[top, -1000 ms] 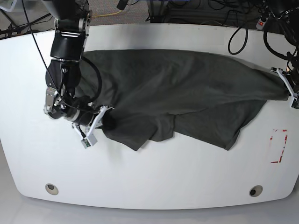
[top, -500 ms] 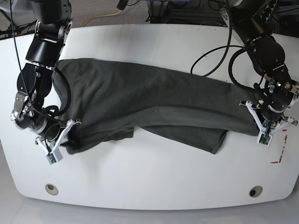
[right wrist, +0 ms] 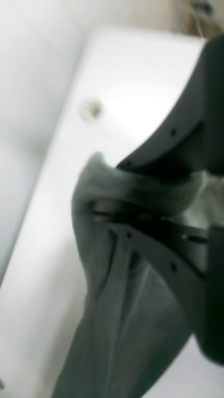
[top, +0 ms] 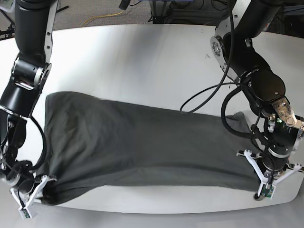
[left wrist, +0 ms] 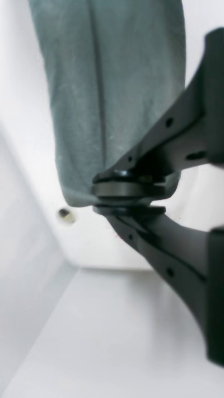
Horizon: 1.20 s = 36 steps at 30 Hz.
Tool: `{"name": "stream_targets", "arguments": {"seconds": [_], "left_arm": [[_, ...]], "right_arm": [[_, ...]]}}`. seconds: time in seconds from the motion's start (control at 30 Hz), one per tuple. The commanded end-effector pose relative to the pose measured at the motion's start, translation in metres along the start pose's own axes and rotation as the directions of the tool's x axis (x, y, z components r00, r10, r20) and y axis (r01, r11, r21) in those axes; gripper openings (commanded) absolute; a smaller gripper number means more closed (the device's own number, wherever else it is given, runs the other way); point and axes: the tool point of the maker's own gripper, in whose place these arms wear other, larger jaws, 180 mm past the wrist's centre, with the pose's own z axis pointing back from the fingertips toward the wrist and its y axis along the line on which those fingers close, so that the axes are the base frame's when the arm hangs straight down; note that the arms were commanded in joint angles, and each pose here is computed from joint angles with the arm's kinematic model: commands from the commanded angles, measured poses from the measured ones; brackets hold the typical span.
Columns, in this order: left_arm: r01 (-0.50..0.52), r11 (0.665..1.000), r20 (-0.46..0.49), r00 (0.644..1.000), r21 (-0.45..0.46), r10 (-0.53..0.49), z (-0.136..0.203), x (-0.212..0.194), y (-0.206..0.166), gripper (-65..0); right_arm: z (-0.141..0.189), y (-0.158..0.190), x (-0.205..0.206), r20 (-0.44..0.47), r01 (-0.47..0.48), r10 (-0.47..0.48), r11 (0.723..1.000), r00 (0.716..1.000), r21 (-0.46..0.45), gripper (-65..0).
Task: Fold the T-shirt properly
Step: 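Lift the shirt with both grippers and shake it above the table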
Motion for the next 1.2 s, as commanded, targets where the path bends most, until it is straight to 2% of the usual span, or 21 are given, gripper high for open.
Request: {"name": "stream_targets", "arguments": {"seconds": [0.0, 0.17, 0.37, 0.53, 0.73, 0.9, 1.03, 1.17], "left_arm": [[0.001, 0.998, 0.097, 0.995, 0.069, -0.008, 0.010, 0.035, 0.029, -64.9], [0.005, 0.983, 0.184, 0.982, 0.185, -0.040, 0.028, 0.075, 0.080, -64.9], [0.008, 0.953, 0.248, 0.965, 0.301, -0.086, 0.054, 0.108, 0.128, -64.9], [0.093, 0.943, 0.219, 0.961, 0.319, -0.169, 0.054, 0.111, 0.126, -64.9], [0.134, 0.955, 0.136, 0.975, 0.264, -0.175, 0.037, 0.074, 0.104, -64.9], [0.170, 0.960, 0.063, 0.980, 0.221, -0.187, 0.030, 0.041, 0.085, -64.9], [0.190, 0.963, -0.041, 0.982, 0.191, -0.185, 0.028, 0.009, 0.073, -64.9], [0.212, 0.967, -0.183, 0.966, 0.144, -0.185, 0.028, -0.035, 0.059, -64.9]], "right_arm": [[0.024, -0.012, 0.056, 0.116, -0.063, 0.067, 0.997, 0.991, -0.038, -65.0], [0.050, -0.017, 0.114, 0.169, -0.132, 0.145, 0.988, 0.975, -0.085, -65.0], [0.078, -0.021, 0.162, 0.213, -0.203, 0.230, 0.969, 0.950, -0.143, -65.0], [0.080, -0.021, 0.165, 0.218, -0.205, 0.234, 0.968, 0.947, -0.147, -65.0], [0.063, -0.022, 0.113, 0.168, -0.161, 0.180, 0.979, 0.969, -0.123, -65.0], [0.049, -0.011, 0.059, 0.100, -0.161, 0.171, 0.981, 0.980, -0.105, -65.0], [0.046, -0.004, 0.009, 0.047, -0.120, 0.125, 0.989, 0.991, -0.084, -65.0], [0.044, 0.005, -0.039, 0.008, -0.053, 0.053, 0.998, 0.999, -0.037, -65.0]]}}
